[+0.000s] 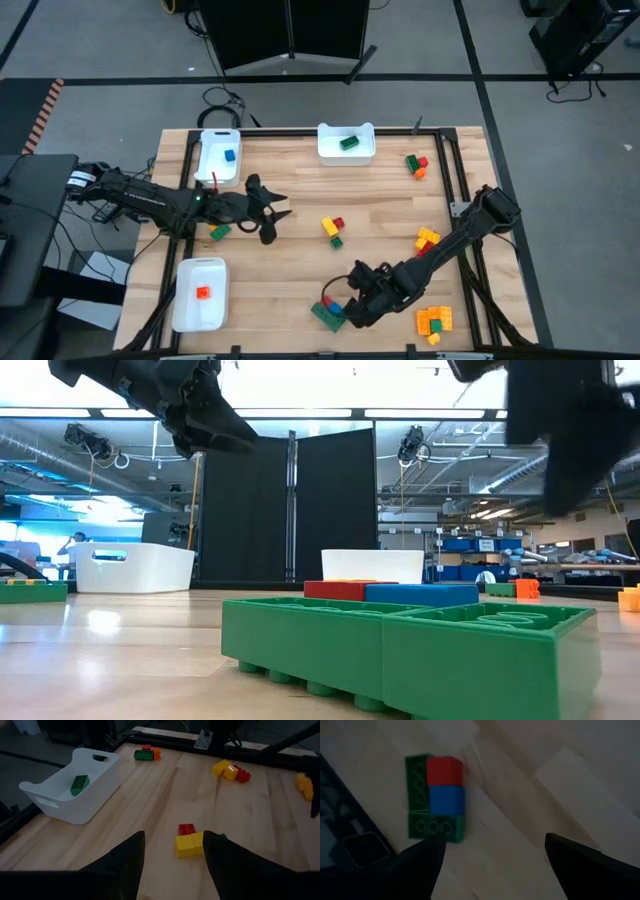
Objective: Sort blocks by size
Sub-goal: Put the green 8 stud game piece into the top right white bin
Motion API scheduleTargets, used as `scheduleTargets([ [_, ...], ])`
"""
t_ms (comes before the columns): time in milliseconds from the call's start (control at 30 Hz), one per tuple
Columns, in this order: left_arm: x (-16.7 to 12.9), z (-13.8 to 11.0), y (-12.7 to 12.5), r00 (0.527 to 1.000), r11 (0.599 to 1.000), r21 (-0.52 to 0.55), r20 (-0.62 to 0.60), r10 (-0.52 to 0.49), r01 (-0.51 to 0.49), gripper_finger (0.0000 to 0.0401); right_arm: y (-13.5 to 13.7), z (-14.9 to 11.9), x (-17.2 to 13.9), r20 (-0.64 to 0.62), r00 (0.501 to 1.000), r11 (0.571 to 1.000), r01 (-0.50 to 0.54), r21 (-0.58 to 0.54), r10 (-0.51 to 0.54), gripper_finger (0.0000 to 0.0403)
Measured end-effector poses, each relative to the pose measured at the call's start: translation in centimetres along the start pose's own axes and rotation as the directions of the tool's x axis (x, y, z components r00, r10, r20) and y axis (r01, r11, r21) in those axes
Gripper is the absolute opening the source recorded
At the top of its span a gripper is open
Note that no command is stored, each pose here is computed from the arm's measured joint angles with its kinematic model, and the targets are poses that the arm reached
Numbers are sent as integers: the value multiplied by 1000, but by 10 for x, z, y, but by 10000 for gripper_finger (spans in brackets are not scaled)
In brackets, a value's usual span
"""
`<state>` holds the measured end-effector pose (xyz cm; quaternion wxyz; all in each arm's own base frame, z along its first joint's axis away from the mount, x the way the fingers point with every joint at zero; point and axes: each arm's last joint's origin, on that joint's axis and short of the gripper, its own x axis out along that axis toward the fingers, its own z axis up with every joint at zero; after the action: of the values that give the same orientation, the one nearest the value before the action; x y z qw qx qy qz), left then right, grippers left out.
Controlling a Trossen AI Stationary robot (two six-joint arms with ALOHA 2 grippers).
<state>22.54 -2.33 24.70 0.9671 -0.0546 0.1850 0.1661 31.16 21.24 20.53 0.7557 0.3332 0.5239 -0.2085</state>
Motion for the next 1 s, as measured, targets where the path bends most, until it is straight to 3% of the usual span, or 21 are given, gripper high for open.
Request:
scheduleTargets([
  [267,0,0,0,1000,1000,2,1,0,0,209,-10,-4,28,-46,999,1000,-24,8,25,337],
  [600,0,0,0,1000,1000,-1,2,-1,1,209,15,0,75,-128,990,996,47,-75,-56,336],
  [900,0,0,0,1000,1000,-2,0,0,0,209,17,6,61,-142,974,980,162,-113,-177,329],
  [1000,0,0,0,1000,1000,-2,0,-1,1,209,26,13,41,-72,993,992,90,-86,-96,326],
])
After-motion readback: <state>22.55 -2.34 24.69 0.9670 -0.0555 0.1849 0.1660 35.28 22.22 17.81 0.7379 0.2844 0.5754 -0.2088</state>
